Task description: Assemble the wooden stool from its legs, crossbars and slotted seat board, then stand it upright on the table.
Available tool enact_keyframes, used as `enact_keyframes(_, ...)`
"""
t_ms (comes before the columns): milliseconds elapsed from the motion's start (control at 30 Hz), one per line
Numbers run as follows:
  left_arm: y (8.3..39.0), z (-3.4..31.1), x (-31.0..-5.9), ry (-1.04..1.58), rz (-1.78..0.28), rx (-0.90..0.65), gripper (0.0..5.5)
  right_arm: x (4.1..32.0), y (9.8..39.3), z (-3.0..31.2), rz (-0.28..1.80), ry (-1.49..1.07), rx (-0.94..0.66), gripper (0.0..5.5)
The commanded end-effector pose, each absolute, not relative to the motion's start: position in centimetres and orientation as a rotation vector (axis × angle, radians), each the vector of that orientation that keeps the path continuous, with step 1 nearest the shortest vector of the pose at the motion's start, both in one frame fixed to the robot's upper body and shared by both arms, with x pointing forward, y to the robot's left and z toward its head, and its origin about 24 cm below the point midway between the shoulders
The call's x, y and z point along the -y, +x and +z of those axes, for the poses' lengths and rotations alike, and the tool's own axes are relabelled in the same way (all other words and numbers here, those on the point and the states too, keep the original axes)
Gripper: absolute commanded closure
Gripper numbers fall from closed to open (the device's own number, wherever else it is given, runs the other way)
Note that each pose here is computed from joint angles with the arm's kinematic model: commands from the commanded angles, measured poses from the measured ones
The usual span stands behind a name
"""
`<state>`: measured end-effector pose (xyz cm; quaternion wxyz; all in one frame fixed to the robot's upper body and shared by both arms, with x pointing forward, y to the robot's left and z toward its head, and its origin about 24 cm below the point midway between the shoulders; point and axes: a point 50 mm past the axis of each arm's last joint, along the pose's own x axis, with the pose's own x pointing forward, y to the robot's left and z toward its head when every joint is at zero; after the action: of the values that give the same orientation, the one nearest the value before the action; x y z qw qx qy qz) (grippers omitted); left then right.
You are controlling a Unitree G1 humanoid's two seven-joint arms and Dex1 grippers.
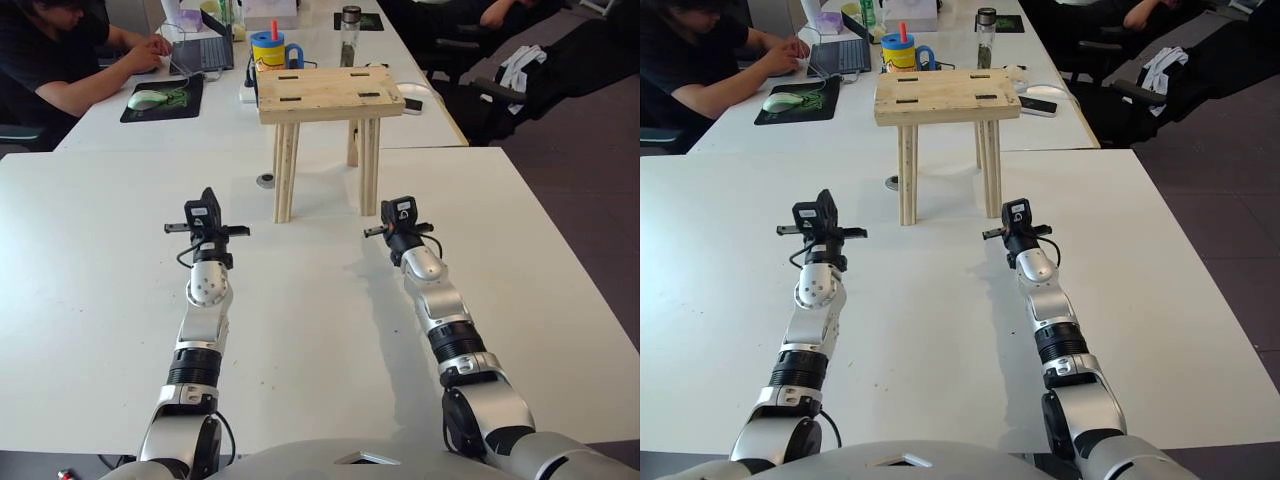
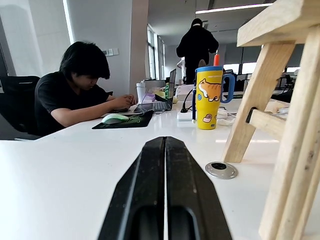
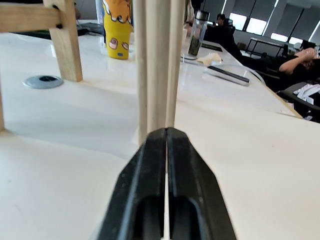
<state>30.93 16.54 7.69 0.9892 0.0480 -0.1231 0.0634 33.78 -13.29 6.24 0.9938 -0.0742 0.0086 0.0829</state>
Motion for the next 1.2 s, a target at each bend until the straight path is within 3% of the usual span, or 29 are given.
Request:
enact_keyframes(33,31.1,7.9,-15.7,0.083,0.064,0.267,5.49,12.8,34.0,6.8,0.141,-0.121,0.035,5.50)
enact_keyframes(300,31.1,6.9,-14.6,0.044,-0.074,0.216,5.49,12.3,34.6,6.6,0.159,-0.112,0.026,5.50)
enact_keyframes(1200,31.7,5.2,-13.0,0.010,-0.178,0.159,5.49,11.1,35.6,6.5,0.211,-0.065,0.018,5.50)
